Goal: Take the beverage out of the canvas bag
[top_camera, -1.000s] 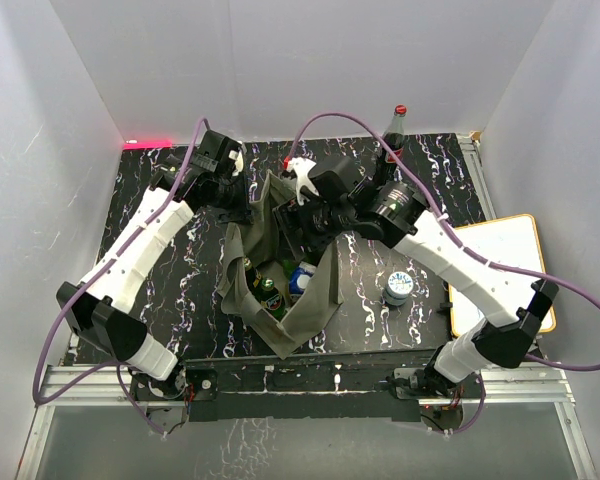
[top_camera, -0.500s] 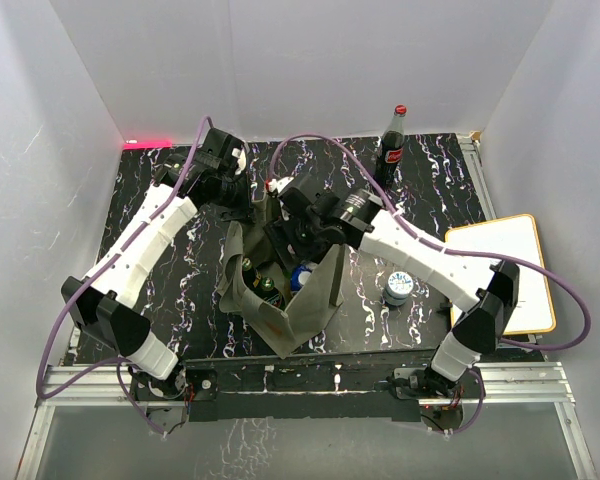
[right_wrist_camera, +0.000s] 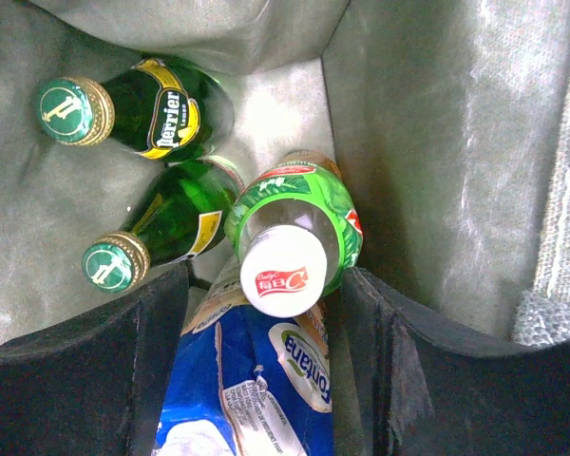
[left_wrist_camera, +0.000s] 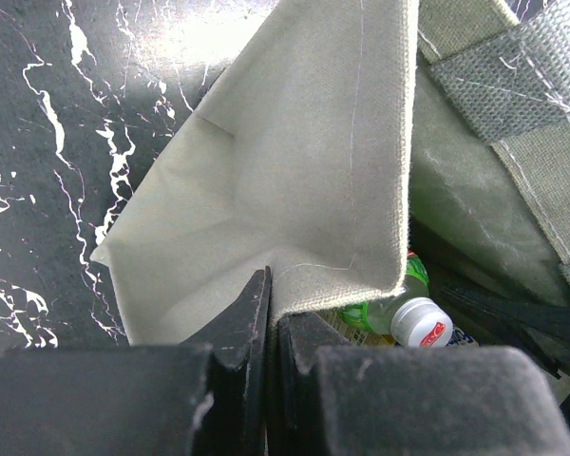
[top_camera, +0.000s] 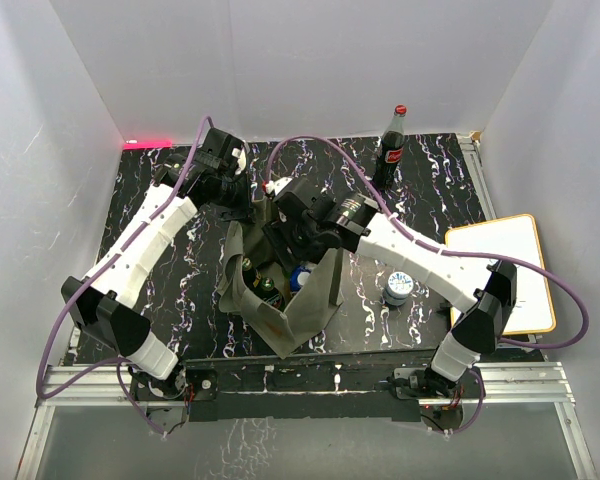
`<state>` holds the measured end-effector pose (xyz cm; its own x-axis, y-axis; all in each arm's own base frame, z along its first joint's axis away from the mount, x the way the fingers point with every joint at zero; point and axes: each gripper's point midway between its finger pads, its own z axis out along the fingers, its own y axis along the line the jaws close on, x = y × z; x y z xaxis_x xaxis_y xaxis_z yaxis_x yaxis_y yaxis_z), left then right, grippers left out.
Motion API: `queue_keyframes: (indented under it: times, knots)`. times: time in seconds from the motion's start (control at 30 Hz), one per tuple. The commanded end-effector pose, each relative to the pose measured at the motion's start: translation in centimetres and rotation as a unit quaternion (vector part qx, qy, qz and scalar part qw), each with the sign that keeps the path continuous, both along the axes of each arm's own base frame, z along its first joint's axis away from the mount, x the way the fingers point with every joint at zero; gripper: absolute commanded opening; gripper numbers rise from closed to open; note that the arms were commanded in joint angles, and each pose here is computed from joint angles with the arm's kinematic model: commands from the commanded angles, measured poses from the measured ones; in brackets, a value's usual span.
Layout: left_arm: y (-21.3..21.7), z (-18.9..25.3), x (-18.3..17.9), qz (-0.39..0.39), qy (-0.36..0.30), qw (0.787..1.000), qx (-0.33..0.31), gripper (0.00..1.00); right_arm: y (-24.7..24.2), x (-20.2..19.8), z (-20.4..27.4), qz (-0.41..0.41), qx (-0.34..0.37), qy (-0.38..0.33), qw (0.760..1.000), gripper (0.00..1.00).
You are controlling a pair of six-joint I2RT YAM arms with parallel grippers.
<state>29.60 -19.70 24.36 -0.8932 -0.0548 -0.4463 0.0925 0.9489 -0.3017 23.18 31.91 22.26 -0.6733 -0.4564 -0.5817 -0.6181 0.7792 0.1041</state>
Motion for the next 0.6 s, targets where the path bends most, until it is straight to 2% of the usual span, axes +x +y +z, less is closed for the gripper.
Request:
queue_keyframes:
  times: [0.0, 0.2, 0.43, 0.57]
  knots:
    - [-0.8, 1.3, 0.8, -0.005, -0.023, 0.999, -0.022, 0.00, 1.0, 1.7, 0.8, -0.012, 0.021, -0.040, 0.999, 0.64]
    - [-0.7, 1.3, 0.8, -0.006, -0.024, 0.999, -0.021, 0.00, 0.7, 2.1, 0.2, -0.019, 0.009, -0.047, 0.999, 0.60]
    - [-0.8, 1.2, 0.9, -0.012, -0.023, 0.999, -0.021, 0.00, 0.1, 2.0, -0.4, -0.019, -0.018, -0.050, 0.998, 0.61]
    - [-0.8, 1.2, 0.9, -0.012, -0.023, 0.999, -0.022, 0.00, 0.3, 1.9, 0.2, -0.016, -0.013, -0.055, 0.998, 0.38]
